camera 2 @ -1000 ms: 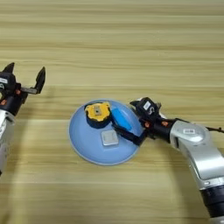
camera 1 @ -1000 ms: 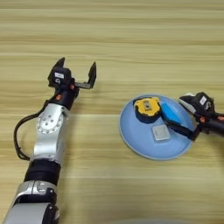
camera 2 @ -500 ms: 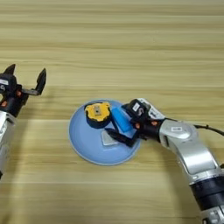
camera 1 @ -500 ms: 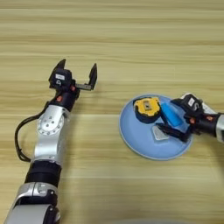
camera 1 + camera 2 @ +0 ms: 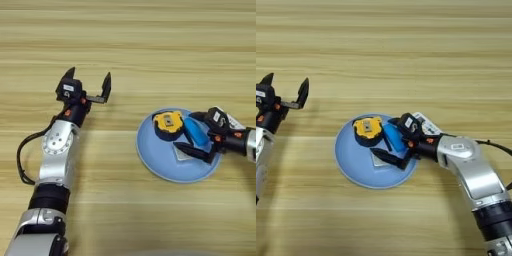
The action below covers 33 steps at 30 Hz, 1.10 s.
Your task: Move the objects on the table
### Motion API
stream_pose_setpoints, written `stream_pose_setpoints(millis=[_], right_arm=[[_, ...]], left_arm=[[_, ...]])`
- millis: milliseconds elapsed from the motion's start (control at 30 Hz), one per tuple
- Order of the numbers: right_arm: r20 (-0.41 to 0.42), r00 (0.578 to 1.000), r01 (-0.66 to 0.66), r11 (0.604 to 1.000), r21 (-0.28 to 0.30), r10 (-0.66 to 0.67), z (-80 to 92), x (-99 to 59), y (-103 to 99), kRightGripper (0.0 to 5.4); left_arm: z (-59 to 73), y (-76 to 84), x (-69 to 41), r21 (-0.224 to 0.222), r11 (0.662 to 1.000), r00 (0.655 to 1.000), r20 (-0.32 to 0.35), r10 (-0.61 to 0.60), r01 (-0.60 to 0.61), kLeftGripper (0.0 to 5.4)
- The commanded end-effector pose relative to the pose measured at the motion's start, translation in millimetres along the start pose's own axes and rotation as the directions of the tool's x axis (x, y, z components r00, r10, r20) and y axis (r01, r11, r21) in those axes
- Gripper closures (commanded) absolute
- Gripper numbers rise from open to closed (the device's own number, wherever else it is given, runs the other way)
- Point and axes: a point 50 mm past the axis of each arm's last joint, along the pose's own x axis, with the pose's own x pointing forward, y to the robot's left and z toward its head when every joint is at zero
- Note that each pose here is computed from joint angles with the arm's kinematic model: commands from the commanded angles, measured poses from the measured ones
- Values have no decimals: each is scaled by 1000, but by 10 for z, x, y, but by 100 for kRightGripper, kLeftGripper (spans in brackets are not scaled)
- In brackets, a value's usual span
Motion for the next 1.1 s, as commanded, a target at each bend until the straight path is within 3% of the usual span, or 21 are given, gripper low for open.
stream_pose_setpoints(millis=[33, 500, 1100], right_arm=[[24, 1000, -3, 999, -40, 4, 60, -73, -25, 4], [-37, 987, -157, 986, -49, 155, -73, -91, 173, 4], [-144, 974, -190, 979, -80, 177, -232, -42, 199, 4]], left_arm=[[-3, -3, -6, 12, 1000, 1000, 1, -10, 10, 0], [1, 3, -4, 16, 1000, 1000, 2, -13, 13, 0], [5, 1, 1, 18, 1000, 1000, 4, -15, 15, 0]])
